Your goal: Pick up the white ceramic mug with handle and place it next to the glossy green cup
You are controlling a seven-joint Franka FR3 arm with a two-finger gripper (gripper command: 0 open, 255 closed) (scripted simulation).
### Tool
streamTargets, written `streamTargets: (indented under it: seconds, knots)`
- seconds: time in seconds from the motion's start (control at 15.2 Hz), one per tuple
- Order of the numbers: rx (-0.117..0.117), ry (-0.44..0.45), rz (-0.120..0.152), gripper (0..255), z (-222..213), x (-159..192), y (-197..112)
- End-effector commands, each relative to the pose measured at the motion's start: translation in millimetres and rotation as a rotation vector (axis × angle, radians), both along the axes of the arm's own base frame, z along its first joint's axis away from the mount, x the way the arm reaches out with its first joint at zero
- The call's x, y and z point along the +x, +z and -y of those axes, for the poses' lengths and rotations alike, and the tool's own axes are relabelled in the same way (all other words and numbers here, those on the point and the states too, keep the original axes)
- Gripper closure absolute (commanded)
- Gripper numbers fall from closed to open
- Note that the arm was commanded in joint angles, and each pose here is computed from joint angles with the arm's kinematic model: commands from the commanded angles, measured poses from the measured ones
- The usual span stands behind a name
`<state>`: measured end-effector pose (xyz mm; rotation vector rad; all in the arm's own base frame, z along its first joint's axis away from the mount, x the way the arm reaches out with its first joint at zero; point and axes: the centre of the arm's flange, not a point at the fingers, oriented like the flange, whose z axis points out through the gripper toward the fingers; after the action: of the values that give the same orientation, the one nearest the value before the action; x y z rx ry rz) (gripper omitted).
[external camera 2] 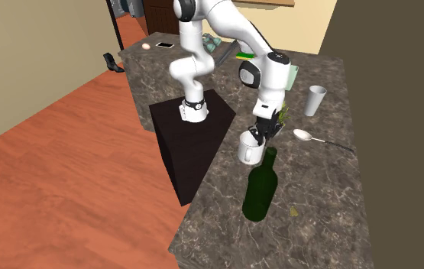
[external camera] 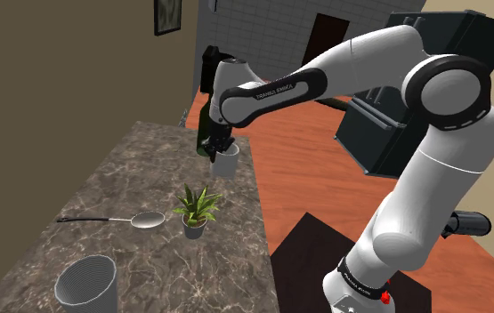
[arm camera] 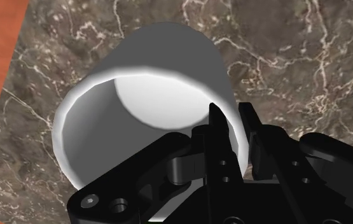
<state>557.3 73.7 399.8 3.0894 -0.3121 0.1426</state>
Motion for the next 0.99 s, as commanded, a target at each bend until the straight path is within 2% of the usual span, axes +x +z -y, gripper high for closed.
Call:
streamTargets:
  seconds: [0.0, 0.92]
  knots:
    - [0.000, 0.000, 0.000, 255, 0.4, -0.6, 11.0]
    - [0.000, 0.000, 0.000, 255, 0.4, -0.6, 84.9]
